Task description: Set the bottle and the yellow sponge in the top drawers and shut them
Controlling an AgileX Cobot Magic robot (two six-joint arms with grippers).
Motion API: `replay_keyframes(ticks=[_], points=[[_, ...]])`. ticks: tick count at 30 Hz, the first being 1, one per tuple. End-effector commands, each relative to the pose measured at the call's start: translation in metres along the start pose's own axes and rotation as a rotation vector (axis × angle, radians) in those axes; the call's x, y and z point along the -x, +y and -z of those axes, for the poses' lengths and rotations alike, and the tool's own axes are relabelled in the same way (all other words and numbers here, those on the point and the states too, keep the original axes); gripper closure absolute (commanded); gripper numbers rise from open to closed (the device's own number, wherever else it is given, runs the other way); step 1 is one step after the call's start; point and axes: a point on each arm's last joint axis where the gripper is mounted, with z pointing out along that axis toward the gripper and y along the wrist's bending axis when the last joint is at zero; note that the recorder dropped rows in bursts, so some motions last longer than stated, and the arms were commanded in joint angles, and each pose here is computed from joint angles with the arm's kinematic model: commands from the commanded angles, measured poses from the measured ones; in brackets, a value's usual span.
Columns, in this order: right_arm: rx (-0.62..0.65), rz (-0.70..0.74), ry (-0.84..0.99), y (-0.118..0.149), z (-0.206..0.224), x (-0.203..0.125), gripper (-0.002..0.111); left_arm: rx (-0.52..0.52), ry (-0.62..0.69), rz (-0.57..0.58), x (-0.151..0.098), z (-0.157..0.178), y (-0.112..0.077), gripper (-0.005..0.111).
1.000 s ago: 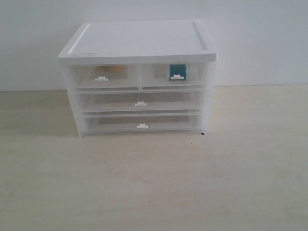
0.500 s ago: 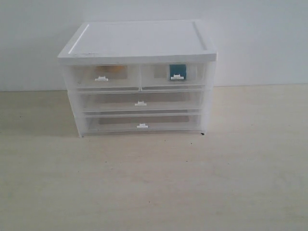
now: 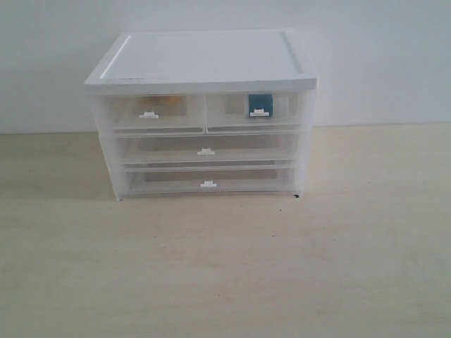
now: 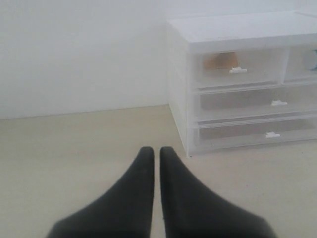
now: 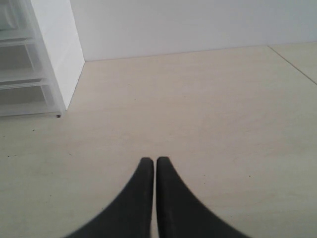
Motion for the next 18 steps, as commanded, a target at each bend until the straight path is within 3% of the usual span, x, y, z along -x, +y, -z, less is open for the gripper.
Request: replay_keyframes(ticks=[1, 18], points=[[0.002, 0.005, -0.009, 0.000, 0.000, -0.001, 0.108, 0.009, -0.044, 0.001, -0.013, 0.002, -0.001, 0.102], [0.002, 0.005, -0.009, 0.000, 0.000, -0.001, 0.108, 0.086, 0.057, 0.037, -0.048, -0.008, 0.003, 0.102]])
